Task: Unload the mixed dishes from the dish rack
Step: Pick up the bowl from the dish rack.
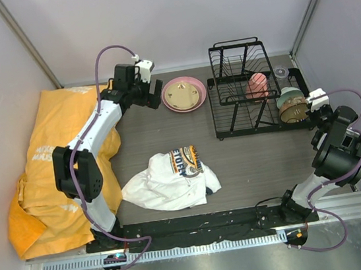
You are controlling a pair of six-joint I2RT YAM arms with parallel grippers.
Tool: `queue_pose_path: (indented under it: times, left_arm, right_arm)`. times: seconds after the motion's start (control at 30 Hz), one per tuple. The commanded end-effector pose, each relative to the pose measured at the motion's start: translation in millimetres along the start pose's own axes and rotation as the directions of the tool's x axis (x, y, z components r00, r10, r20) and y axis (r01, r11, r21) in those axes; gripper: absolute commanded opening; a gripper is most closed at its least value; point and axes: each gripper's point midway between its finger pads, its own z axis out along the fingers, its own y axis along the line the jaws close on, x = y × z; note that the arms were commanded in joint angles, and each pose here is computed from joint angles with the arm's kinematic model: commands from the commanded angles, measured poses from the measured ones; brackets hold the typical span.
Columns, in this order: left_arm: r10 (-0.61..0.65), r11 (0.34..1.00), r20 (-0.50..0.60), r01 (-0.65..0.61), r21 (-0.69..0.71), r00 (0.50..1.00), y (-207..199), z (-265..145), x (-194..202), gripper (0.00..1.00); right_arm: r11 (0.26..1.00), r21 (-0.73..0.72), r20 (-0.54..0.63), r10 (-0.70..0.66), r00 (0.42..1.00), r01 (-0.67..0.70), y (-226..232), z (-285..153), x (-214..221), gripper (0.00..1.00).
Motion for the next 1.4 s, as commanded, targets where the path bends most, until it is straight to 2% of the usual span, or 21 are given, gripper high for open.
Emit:
queue_pose_path:
  times: [0.0,0.43,0.73,1.37]
  left_arm:
    - [0.019,1.0,0.049,-0.018,-0.024,0.999,6.7,-1.7,-14.7,1.0]
    - [0.036,0.999,0.046,-0.035,-0.027,0.998,7.6,5.2,-9.7,1.0]
    - [0.029,0.999,0.056,-0.028,-0.024,0.998,7.6,6.4,-12.0,1.0]
    - [0.014,1.0,0.058,-0.013,-0.014,0.998,6.1,6.5,-18.7,1.0]
  right_arm:
    - [0.997,0.071,0.118,-0.036,0.992,0.028,-30.2,5.8,-42.4,0.01]
    - [0.988,0.138,0.186,0.037,0.982,-0.063,-60.3,3.4,-79.7,0.01]
    - [0.977,0.199,0.227,0.031,0.973,-0.077,-72.6,0.2,-90.3,0.01]
    - [0.985,0.159,0.249,0.021,0.968,-0.063,-64.8,-9.1,-106.4,0.01]
